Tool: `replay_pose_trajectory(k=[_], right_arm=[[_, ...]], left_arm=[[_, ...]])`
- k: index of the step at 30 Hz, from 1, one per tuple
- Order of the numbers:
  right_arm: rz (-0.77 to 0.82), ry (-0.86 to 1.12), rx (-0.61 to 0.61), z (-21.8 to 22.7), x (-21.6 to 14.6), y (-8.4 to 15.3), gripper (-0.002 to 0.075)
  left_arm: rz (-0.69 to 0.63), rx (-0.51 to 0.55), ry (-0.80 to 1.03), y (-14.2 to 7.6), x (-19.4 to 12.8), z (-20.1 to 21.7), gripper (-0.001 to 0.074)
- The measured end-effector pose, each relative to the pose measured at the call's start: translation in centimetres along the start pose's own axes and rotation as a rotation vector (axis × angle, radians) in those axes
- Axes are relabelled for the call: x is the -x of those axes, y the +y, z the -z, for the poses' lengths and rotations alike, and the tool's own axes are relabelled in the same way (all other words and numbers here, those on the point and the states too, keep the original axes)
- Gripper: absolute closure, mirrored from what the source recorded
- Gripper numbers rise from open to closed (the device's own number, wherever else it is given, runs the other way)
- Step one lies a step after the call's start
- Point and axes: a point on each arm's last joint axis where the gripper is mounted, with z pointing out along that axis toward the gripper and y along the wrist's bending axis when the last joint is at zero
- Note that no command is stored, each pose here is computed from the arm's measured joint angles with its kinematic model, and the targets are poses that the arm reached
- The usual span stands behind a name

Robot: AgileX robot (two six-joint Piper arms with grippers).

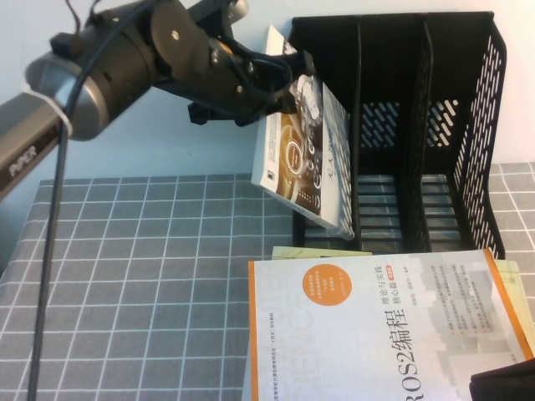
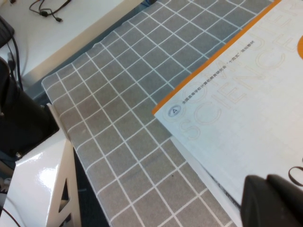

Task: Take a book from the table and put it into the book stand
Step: Place the book on the book shelf

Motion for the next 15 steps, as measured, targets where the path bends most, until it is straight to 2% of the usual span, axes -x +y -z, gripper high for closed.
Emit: replay_pose_trajectory(k=[8, 10, 15], right_arm=[[0.000, 0.001, 0.002, 0.0, 0.0, 0.0, 0.0729], [0.000, 0.001, 0.003, 0.0, 0.0, 0.0, 0.0729], [0.002, 0.002, 0.003, 0.0, 0.0, 0.0, 0.0729]], left_arm=[[-0.023, 0.018, 0.011, 0.1, -0.5, -0.9, 0.0616], [-0.018, 0.015, 0.003, 0.1, -0.4, -0.9, 0.0560], [-0.018, -0.024, -0.078, -0.6, 0.7, -0.4, 0.0348]])
